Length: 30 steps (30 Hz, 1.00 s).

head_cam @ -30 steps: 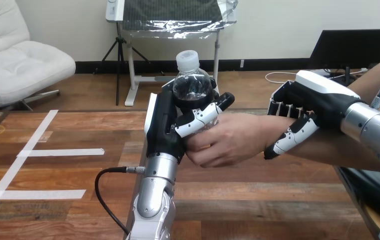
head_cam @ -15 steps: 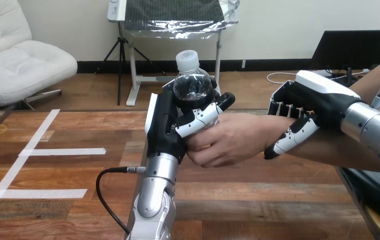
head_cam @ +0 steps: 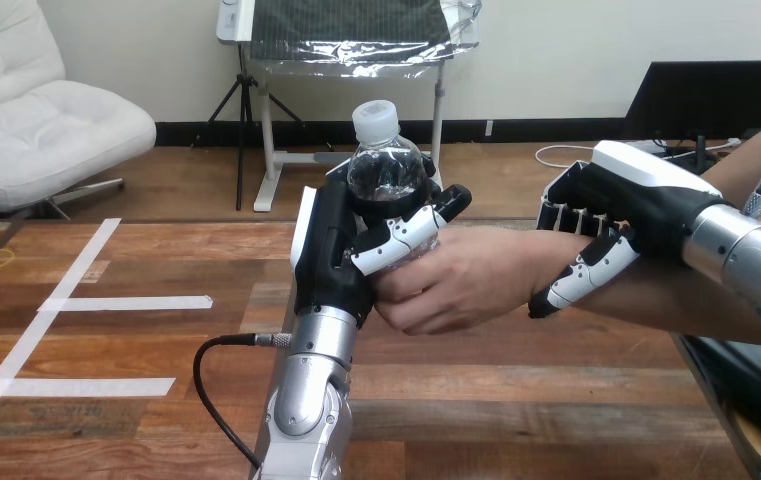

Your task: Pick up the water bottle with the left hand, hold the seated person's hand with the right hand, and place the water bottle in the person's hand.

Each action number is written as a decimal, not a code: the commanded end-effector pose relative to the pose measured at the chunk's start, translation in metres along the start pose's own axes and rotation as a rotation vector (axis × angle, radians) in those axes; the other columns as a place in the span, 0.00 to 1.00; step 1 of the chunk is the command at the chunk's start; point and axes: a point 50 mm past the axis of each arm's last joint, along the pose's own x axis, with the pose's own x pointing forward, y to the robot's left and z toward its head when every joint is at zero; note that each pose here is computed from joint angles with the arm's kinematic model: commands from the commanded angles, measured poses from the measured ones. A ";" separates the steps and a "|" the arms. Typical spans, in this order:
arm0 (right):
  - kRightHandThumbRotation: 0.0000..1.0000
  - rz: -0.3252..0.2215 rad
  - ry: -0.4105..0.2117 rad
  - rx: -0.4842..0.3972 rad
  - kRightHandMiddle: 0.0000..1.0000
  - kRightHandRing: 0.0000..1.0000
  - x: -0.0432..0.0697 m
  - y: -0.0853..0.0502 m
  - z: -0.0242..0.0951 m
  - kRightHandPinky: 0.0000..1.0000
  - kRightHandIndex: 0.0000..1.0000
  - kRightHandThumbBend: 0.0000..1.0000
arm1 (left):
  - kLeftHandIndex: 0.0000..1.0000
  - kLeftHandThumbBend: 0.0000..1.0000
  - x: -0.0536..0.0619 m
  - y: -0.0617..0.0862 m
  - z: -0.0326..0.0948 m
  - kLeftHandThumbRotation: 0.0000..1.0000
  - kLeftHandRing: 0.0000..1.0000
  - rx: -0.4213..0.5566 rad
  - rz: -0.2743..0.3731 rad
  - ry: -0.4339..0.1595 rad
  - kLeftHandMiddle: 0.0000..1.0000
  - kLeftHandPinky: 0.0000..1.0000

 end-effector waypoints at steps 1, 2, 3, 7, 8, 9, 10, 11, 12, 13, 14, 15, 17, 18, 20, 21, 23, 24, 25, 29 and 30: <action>0.15 -0.094 -0.036 0.008 0.39 0.32 0.000 -0.021 0.007 0.26 0.39 0.95 | 0.44 0.68 0.015 -0.060 0.020 0.00 0.36 -0.129 -0.151 -0.093 0.41 0.31; 0.15 -0.095 -0.036 0.009 0.39 0.32 0.000 -0.021 0.007 0.26 0.39 0.95 | 0.44 0.68 0.015 -0.060 0.020 0.00 0.36 -0.130 -0.151 -0.093 0.41 0.31; 0.15 -0.095 -0.036 0.009 0.39 0.32 0.000 -0.021 0.007 0.26 0.38 0.95 | 0.44 0.68 0.015 -0.060 0.020 0.00 0.36 -0.131 -0.151 -0.093 0.41 0.31; 0.15 -0.093 -0.033 0.009 0.39 0.32 0.000 -0.020 0.006 0.26 0.38 0.95 | 0.44 0.68 0.015 -0.058 0.021 0.00 0.36 -0.127 -0.155 -0.098 0.41 0.31; 0.15 -0.092 -0.033 0.010 0.39 0.32 0.000 -0.020 0.006 0.26 0.38 0.95 | 0.44 0.68 0.015 -0.058 0.021 0.00 0.36 -0.126 -0.156 -0.098 0.41 0.31; 0.15 -0.091 -0.031 0.010 0.39 0.32 0.000 -0.020 0.006 0.26 0.38 0.95 | 0.44 0.69 0.015 -0.058 0.021 0.00 0.36 -0.127 -0.156 -0.098 0.41 0.31; 0.15 -0.090 -0.029 0.011 0.39 0.33 0.000 -0.020 0.005 0.27 0.38 0.95 | 0.44 0.69 0.015 -0.058 0.021 0.00 0.36 -0.127 -0.157 -0.098 0.41 0.31; 0.15 -0.089 -0.028 0.011 0.39 0.33 0.000 -0.020 0.005 0.27 0.38 0.95 | 0.44 0.69 0.015 -0.057 0.021 0.00 0.36 -0.128 -0.157 -0.098 0.41 0.31; 0.15 -0.087 -0.026 0.013 0.39 0.33 0.000 -0.020 0.005 0.27 0.38 0.95 | 0.44 0.69 0.015 -0.057 0.020 0.00 0.36 -0.130 -0.158 -0.095 0.41 0.31; 0.15 -0.086 -0.025 0.014 0.39 0.33 -0.001 -0.020 0.005 0.27 0.38 0.95 | 0.44 0.69 0.015 -0.057 0.020 0.00 0.36 -0.133 -0.159 -0.093 0.41 0.31; 0.15 -0.085 -0.024 0.015 0.39 0.33 -0.001 -0.020 0.005 0.27 0.38 0.94 | 0.44 0.69 0.015 -0.057 0.020 0.00 0.37 -0.134 -0.160 -0.091 0.41 0.31; 0.15 -0.083 -0.024 0.017 0.39 0.33 -0.001 -0.019 0.005 0.27 0.38 0.94 | 0.44 0.70 0.015 -0.056 0.020 0.00 0.37 -0.137 -0.162 -0.083 0.42 0.31; 0.15 -0.082 -0.023 0.019 0.40 0.33 -0.001 -0.019 0.005 0.27 0.39 0.94 | 0.45 0.70 0.015 -0.056 0.019 0.00 0.38 -0.141 -0.164 -0.073 0.43 0.32; 0.15 -0.081 -0.024 0.020 0.40 0.33 -0.001 -0.019 0.005 0.27 0.39 0.94 | 0.45 0.71 0.015 -0.056 0.019 0.00 0.38 -0.139 -0.168 -0.065 0.43 0.32; 0.15 -0.081 -0.025 0.021 0.40 0.34 -0.001 -0.019 0.004 0.28 0.39 0.94 | 0.48 0.72 0.015 -0.055 0.019 0.00 0.41 -0.136 -0.174 -0.058 0.47 0.34; 0.15 -0.081 -0.028 0.020 0.40 0.34 -0.001 -0.019 0.004 0.28 0.39 0.94 | 0.48 0.72 0.015 -0.055 0.019 0.00 0.42 -0.138 -0.180 -0.053 0.47 0.34; 0.16 -0.081 -0.030 0.019 0.40 0.34 -0.002 -0.018 0.004 0.28 0.39 0.94 | 0.51 0.73 0.015 -0.054 0.019 0.03 0.45 -0.143 -0.187 -0.048 0.51 0.36; 0.16 -0.080 -0.031 0.016 0.40 0.34 -0.002 -0.018 0.004 0.28 0.39 0.94 | 0.52 0.73 0.015 -0.054 0.018 0.04 0.46 -0.145 -0.192 -0.043 0.52 0.37; 0.16 -0.079 -0.031 0.015 0.41 0.35 -0.002 -0.018 0.004 0.28 0.40 0.94 | 0.54 0.73 0.015 -0.053 0.018 0.07 0.48 -0.147 -0.195 -0.040 0.54 0.39; 0.19 -0.070 -0.029 0.011 0.42 0.36 -0.003 -0.018 0.004 0.30 0.41 0.94 | 0.62 0.76 0.015 -0.052 0.018 0.22 0.56 -0.137 -0.201 -0.031 0.61 0.46; 0.20 -0.064 -0.027 0.010 0.42 0.36 -0.003 -0.018 0.004 0.30 0.41 0.94 | 0.63 0.77 0.015 -0.051 0.018 0.24 0.57 -0.136 -0.201 -0.029 0.62 0.48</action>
